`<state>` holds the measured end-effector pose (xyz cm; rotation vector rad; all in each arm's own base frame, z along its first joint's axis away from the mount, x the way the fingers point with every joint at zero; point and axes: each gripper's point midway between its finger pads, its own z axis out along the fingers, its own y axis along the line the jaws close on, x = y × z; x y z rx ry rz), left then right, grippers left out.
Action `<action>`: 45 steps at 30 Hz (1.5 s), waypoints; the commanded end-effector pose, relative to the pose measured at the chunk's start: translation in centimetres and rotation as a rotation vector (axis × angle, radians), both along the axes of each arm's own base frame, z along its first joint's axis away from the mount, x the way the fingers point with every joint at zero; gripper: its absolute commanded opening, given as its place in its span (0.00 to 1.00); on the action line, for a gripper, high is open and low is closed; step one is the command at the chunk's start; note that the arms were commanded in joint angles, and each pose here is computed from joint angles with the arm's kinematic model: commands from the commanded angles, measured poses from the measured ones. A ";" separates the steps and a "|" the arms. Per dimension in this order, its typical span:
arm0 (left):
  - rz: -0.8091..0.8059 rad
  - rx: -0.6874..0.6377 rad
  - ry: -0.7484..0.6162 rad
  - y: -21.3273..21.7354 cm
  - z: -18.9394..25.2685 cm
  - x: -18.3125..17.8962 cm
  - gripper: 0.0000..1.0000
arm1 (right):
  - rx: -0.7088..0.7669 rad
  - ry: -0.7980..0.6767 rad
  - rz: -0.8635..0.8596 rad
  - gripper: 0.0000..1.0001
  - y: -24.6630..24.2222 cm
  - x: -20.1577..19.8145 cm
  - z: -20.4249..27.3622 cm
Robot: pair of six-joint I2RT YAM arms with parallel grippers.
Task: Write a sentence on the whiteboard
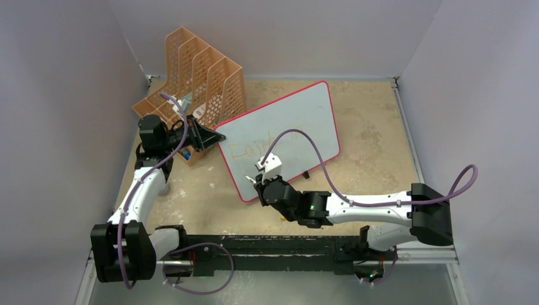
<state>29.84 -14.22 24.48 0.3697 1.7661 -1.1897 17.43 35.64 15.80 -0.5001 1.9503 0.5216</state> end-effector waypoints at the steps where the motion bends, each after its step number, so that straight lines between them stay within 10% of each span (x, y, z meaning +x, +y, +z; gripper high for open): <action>1: 0.060 0.051 -0.133 0.9 1.1 1.5 0.00 | 0.010 0.002 -0.066 0.00 -0.5 0.5 0.8; 45: 0.061 0.053 -0.132 1.0 1.1 1.6 0.00 | 0.086 -0.024 -0.073 0.00 -0.4 0.8 3.3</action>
